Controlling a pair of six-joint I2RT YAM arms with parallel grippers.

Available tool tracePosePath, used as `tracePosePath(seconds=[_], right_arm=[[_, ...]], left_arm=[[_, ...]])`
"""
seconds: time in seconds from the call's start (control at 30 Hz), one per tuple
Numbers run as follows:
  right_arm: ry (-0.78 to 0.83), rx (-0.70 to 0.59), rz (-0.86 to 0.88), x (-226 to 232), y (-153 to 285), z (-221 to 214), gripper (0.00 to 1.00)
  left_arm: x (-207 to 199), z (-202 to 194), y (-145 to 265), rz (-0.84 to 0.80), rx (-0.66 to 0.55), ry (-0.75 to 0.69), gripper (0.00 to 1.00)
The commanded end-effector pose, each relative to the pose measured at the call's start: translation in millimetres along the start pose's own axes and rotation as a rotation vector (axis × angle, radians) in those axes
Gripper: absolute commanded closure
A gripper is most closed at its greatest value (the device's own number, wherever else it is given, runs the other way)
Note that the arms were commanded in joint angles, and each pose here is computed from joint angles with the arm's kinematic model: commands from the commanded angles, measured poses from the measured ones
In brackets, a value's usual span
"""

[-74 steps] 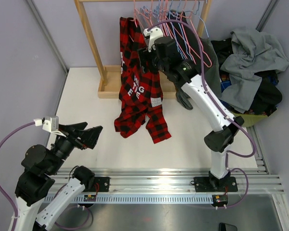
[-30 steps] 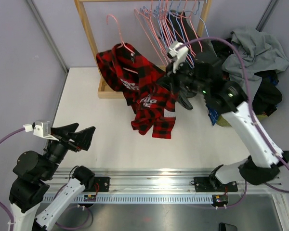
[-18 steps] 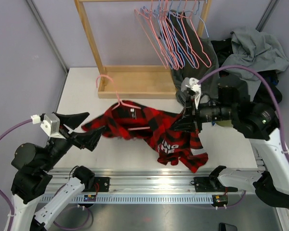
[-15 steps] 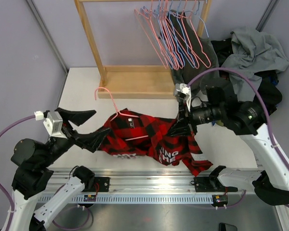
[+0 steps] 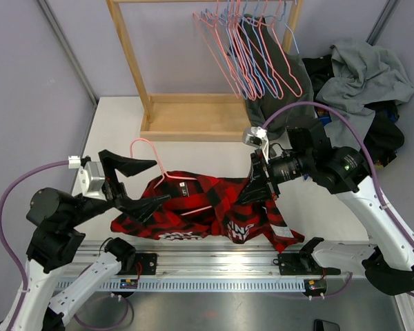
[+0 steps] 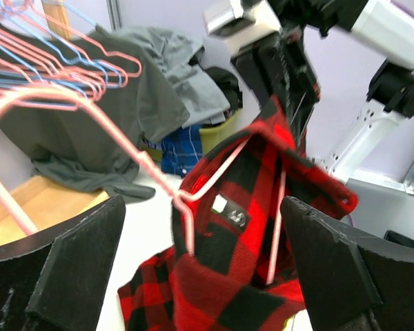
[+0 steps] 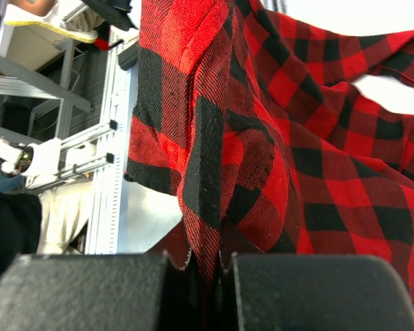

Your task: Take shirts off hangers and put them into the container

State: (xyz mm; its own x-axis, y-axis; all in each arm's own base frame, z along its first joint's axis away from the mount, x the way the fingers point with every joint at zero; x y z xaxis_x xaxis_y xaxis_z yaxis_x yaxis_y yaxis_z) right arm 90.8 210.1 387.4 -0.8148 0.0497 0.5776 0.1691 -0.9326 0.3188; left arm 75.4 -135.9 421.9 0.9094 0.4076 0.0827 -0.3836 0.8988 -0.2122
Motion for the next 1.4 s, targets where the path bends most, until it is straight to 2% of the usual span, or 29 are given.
tracePosePath(seconds=[0.0, 0.13, 0.27, 0.3, 0.37, 0.4, 0.47, 0.5, 0.6, 0.63, 0.8, 0.83, 0.87, 0.9, 0.97, 1.0, 1.1, 1.2, 1.3, 1.37], right_arm=[[0.074, -0.037, 0.112, 19.5, 2.8, 8.8, 1.0], [0.061, -0.02, 0.149, 20.6, 1.8, 3.1, 1.0], [0.048, -0.011, 0.143, 18.3, 0.8, -2.1, 1.0], [0.04, -0.008, 0.135, 15.9, -0.2, -3.6, 1.0], [0.032, -0.005, 0.125, 12.0, -1.8, -4.7, 1.0], [0.023, 0.0, 0.124, 10.0, -3.2, -6.5, 1.0], [0.02, -0.005, 0.118, 7.3, -4.6, -5.7, 1.0], [0.019, -0.007, 0.11, 5.9, -4.7, -5.5, 1.0], [0.024, -0.012, 0.098, 4.1, -5.6, -4.0, 1.0], [0.025, -0.014, 0.091, 3.7, -5.3, -3.4, 1.0], [-0.015, -0.028, -0.03, -16.2, -10.4, 1.9, 1.0], [-0.027, -0.025, -0.048, -22.4, -12.9, 2.7, 0.93], [-0.029, -0.025, -0.065, -26.1, -14.1, 2.9, 0.81], [-0.038, -0.023, -0.095, -32.5, -15.8, 2.4, 0.77], [-0.042, -0.015, -0.123, -41.1, -18.5, 1.1, 0.51], [-0.047, -0.014, -0.163, -48.7, -19.4, -0.3, 0.43], [-0.064, -0.006, -0.215, -59.1, -20.4, -4.1, 0.32], [-0.053, 0.005, -0.278, -70.6, -19.9, -7.9, 0.3], [-0.077, 0.005, -0.354, -81.8, -19.3, -11.1, 0.29], [-0.112, -0.009, -0.422, -91.2, -18.6, -11.1, 0.35]], left_arm=[[2.8, -2.3, -9.3, -0.036, -0.018, -0.025, 0.01], [6.8, -4.3, -15.9, -0.039, -0.031, -0.018, 0.01], [5.6, 1.0, -20.2, -0.066, -0.056, -0.015, 0.12], [5.3, 3.8, -21.4, -0.073, -0.068, -0.018, 0.25], [3.8, 6.5, -22.6, -0.087, -0.076, -0.006, 0.38], [3.5, 7.4, -23.8, -0.095, -0.082, -0.005, 0.49], [1.4, 6.5, -25.0, -0.12, -0.077, 0.005, 0.58], [0.6, 5.5, -25.5, -0.129, -0.072, 0.011, 0.68], [0.6, 0.7, -26.7, -0.138, -0.052, 0.027, 0.88], [0.7, -0.7, -26.5, -0.136, -0.048, 0.03, 1.0], [3.2, 1.7, -21.9, -0.083, -0.059, 0.026, 1.0], [4.5, 4.0, -21.2, -0.066, -0.062, 0.024, 1.0], [10.4, 4.5, -20.1, -0.009, -0.061, 0.028, 1.0], [13.1, 5.9, -18.6, 0.022, -0.062, 0.026, 1.0], [29.6, 8.6, -14.3, 0.169, -0.054, 0.02, 1.0], [37.5, 7.2, -14.1, 0.223, -0.035, 0.016, 1.0], [64.2, 7.8, -5.7, 0.431, 0.049, -0.012, 1.0], [77.6, 9.7, 3.2, 0.545, 0.095, -0.049, 1.0], [83.3, 18.7, 15.0, 0.626, 0.091, -0.094, 1.0], [83.9, 24.1, 22.6, 0.66, 0.087, -0.117, 1.0]])
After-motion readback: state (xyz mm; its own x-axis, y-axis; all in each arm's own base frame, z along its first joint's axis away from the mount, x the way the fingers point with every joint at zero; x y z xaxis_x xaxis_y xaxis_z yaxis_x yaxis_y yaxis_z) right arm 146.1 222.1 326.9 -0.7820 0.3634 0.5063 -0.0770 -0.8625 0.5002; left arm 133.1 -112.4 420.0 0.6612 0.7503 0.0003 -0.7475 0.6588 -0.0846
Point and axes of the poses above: each gripper's point midway between its finger pads, its own y axis back along the fingers, its own x axis along the line the jaws close on, z = x × y, the point moved 5 cm from there along y, back along the fingers, and after that the axes turned 6 degrees about -y, right-handed, at the moved point
